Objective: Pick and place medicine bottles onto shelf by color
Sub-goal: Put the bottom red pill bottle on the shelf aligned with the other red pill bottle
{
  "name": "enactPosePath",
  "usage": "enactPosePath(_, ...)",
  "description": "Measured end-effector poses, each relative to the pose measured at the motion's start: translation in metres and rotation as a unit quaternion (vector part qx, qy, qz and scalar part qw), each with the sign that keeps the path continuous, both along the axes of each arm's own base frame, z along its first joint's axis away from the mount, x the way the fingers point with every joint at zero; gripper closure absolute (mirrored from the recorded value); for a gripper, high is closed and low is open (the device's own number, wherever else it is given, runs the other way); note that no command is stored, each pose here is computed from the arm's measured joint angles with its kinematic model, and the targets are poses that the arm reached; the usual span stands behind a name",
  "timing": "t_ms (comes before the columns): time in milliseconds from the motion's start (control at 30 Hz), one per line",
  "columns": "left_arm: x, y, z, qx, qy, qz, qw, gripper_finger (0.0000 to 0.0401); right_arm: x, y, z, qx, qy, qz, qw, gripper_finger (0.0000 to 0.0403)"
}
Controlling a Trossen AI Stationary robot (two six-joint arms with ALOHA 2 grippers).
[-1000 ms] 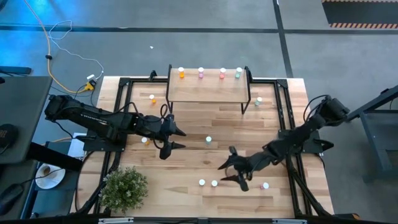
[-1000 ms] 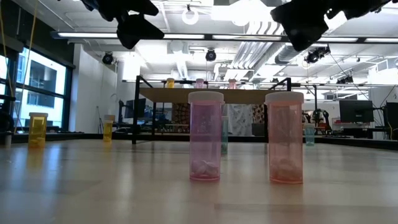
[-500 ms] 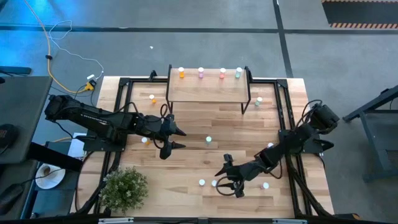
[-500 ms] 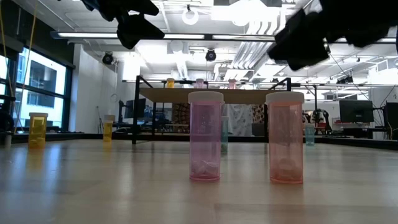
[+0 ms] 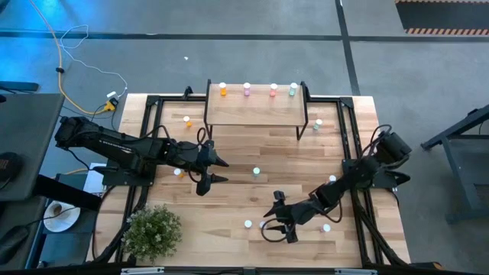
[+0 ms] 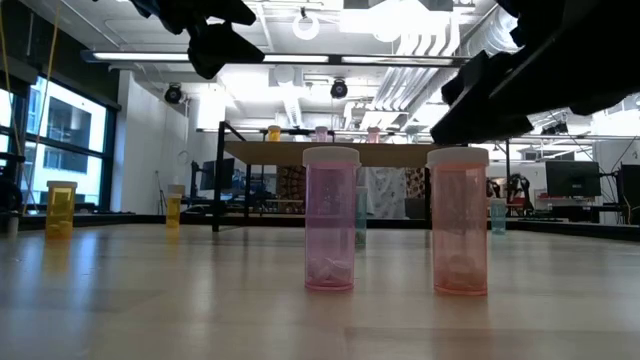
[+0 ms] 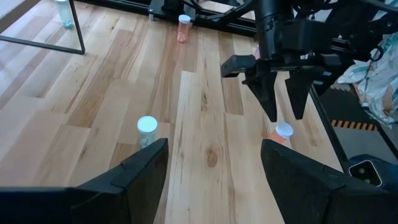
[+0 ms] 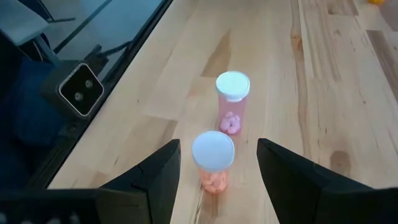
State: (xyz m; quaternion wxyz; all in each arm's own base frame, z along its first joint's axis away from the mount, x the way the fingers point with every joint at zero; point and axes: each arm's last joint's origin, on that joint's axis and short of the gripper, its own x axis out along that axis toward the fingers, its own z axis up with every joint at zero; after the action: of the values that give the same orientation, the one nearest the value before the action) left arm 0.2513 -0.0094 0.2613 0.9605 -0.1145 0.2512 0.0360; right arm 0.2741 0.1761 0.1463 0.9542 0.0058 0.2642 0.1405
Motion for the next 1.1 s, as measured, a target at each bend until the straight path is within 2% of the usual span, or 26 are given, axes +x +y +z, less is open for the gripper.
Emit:
enactPosePath(800, 0.0, 0.0, 0.0, 0.0, 0.0, 0.0, 1.0, 0.0156, 0.011, 0.008, -0.034, 0.022, -0.01, -0.005, 1.0, 0.0199)
enactPosePath(933, 0.0, 0.0, 0.0, 0.001, 0.0, 0.0, 1.0, 0.0156, 0.011, 0.008, -0.033, 0.028, -0.014, -0.007, 0.999, 0.0213)
enactPosePath(1100, 0.0, 0.0, 0.0, 0.001, 0.0, 0.0, 1.0, 0.0156, 0.011, 0.008, -0.033, 0.034, -0.009, -0.012, 0.999, 0.025)
